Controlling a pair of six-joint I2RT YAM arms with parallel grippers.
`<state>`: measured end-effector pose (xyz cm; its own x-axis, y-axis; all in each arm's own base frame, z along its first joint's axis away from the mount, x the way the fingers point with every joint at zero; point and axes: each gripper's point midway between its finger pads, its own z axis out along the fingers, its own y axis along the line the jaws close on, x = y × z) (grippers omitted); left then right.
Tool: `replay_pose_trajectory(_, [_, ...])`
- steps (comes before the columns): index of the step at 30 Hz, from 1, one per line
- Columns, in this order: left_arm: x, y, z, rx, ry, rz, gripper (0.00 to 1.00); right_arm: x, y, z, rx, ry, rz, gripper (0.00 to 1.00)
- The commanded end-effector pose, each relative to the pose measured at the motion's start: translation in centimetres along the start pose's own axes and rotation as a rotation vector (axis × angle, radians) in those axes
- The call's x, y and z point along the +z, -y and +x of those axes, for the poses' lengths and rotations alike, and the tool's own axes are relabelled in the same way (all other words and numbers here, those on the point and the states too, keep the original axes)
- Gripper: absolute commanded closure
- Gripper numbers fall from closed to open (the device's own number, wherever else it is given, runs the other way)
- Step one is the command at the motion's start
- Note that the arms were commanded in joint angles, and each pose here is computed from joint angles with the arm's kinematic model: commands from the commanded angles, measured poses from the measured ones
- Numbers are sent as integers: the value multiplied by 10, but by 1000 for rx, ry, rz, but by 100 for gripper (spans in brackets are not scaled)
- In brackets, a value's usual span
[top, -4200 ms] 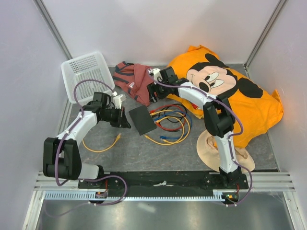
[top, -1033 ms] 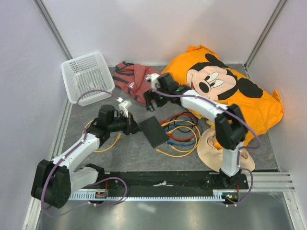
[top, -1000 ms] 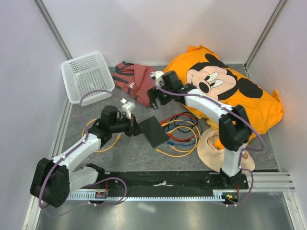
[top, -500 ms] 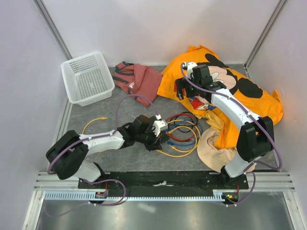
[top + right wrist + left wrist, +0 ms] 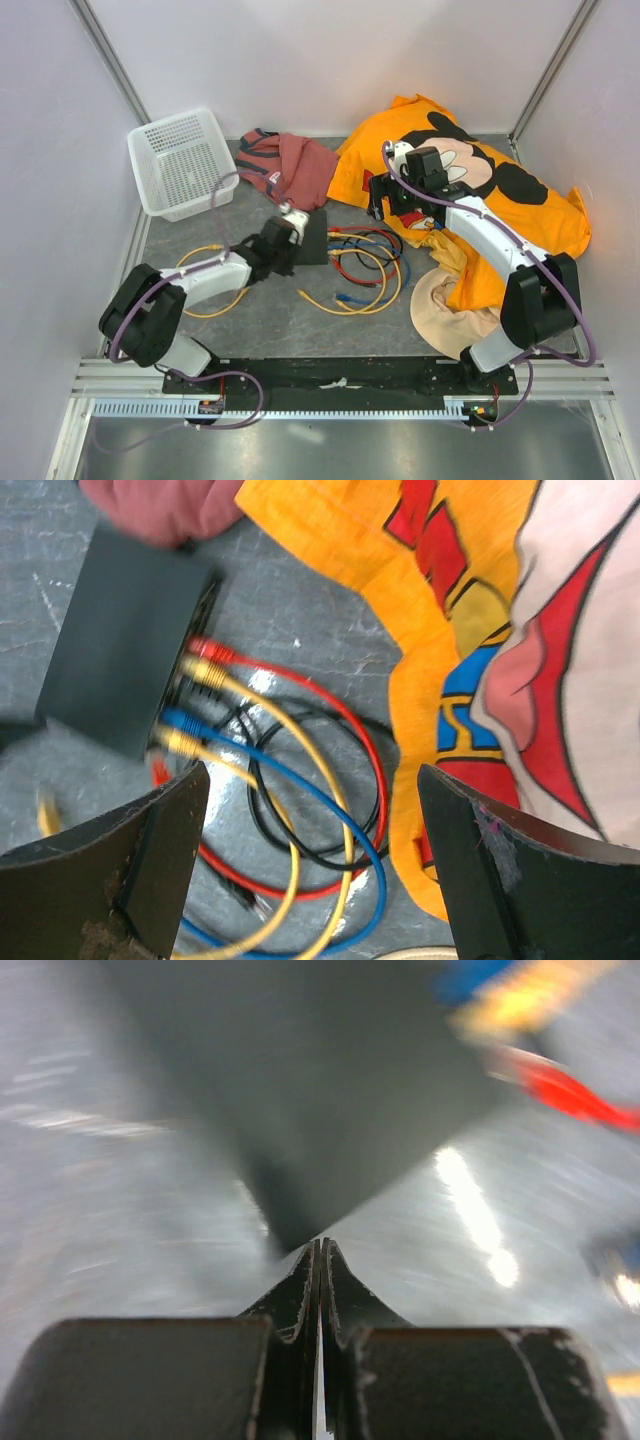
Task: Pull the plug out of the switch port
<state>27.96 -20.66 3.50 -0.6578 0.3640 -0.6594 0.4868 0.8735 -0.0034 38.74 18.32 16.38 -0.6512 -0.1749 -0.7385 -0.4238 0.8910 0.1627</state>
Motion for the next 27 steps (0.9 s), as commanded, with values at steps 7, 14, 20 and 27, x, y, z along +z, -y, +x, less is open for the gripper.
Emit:
replay_pose_trajectory(7, [-30, -81, -66, -271, 192, -76, 98, 32, -34, -3, -6, -27, -231, 4])
replay_pose_trajectory(14, [-16, -48, -105, -203, 222, 145, 88, 95, -45, -18, 8, -71, -330, 8])
replay_pose_trajectory(20, [4, -60, -123, -294, 215, 141, 64, 137, -62, -9, 70, -120, -444, 9])
replay_pose_trajectory(27, [20, -45, -111, -370, 150, 239, 61, 160, -72, 16, 110, -190, -538, 13])
